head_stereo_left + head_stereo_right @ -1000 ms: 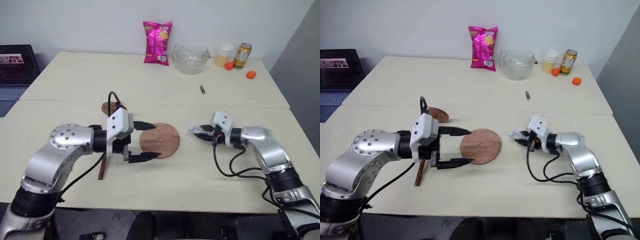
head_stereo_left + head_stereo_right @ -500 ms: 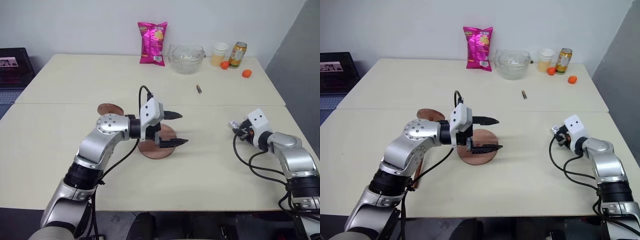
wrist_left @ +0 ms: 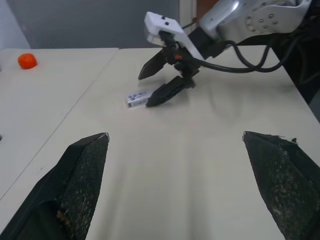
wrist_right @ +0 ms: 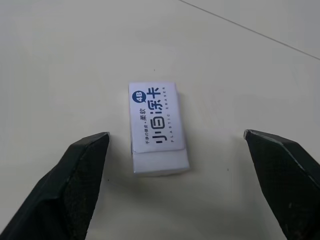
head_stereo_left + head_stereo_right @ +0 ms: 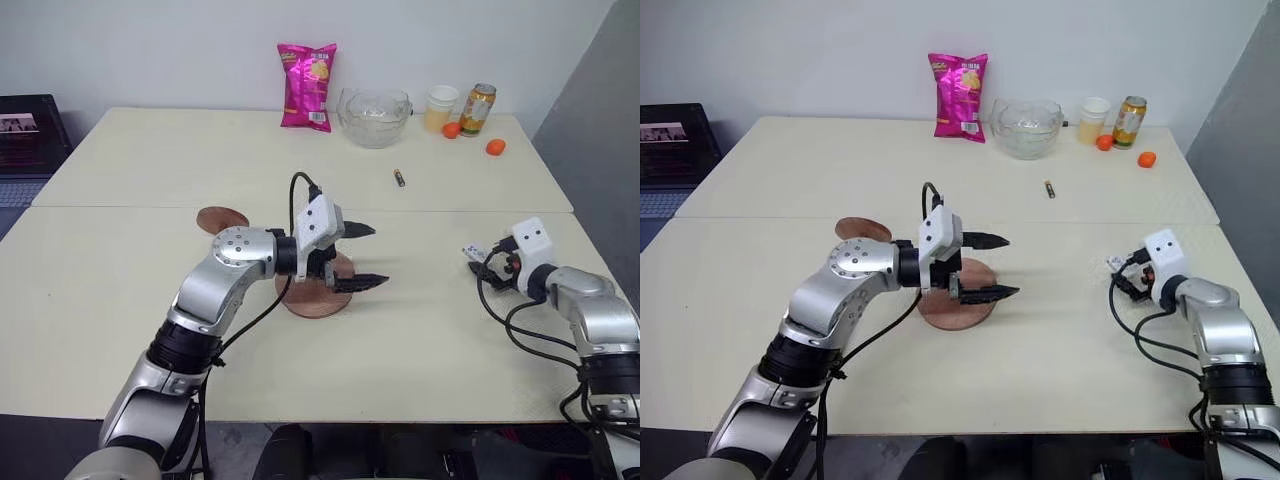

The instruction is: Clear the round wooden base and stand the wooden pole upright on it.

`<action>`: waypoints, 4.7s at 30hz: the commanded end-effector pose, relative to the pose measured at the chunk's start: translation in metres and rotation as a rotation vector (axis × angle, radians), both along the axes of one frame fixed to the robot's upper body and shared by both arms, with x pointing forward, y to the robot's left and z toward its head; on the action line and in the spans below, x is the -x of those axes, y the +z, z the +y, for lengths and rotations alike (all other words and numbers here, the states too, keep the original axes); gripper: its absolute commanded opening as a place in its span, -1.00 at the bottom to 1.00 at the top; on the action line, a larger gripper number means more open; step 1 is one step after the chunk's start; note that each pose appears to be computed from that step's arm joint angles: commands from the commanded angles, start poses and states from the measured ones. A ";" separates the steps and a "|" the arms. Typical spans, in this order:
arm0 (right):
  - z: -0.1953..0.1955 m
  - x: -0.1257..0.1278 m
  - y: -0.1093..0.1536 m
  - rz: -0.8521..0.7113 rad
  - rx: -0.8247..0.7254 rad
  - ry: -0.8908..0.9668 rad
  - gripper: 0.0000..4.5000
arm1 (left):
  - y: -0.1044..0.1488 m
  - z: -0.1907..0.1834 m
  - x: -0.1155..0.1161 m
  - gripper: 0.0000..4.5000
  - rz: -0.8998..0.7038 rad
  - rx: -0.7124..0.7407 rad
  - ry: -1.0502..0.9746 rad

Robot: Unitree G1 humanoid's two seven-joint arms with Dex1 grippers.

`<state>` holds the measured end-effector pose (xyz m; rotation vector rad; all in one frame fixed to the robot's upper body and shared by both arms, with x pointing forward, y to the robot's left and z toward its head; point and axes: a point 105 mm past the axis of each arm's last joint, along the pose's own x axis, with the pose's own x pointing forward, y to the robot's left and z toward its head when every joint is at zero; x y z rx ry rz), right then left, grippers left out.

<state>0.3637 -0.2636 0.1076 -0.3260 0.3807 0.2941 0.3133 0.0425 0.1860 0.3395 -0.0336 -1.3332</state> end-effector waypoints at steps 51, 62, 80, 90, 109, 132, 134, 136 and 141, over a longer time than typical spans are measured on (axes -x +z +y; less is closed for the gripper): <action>0.180 0.121 0.081 -0.042 -0.166 1.360 0.98 | -0.038 0.211 -0.035 1.00 0.872 -0.135 1.231; 0.184 0.125 0.091 -0.072 -0.201 1.373 1.00 | -0.042 0.205 -0.042 0.47 0.899 -0.143 1.237; 0.178 0.118 0.093 -0.081 -0.192 1.341 1.00 | -0.027 0.216 -0.043 -0.89 0.809 -0.108 1.253; 0.166 0.109 0.105 -0.142 -0.179 1.259 1.00 | 0.056 0.153 -0.043 -0.89 0.267 0.100 0.820; 0.160 0.109 0.104 -0.241 -0.169 1.054 1.00 | 0.073 0.084 -0.004 -0.89 -0.094 0.364 0.430; 0.151 0.110 0.066 -0.019 -0.057 0.948 1.00 | 0.052 0.058 -0.023 -0.89 -0.048 0.501 0.379; 0.150 0.110 0.066 -0.018 -0.053 0.952 1.00 | 0.050 0.057 -0.024 -0.89 -0.037 0.502 0.376; 0.151 0.111 0.067 -0.019 -0.051 0.959 1.00 | 0.049 0.055 -0.024 -0.89 -0.022 0.505 0.366; 0.153 0.112 0.069 -0.028 -0.048 0.969 1.00 | 0.043 0.058 -0.022 -0.89 -0.019 0.479 0.360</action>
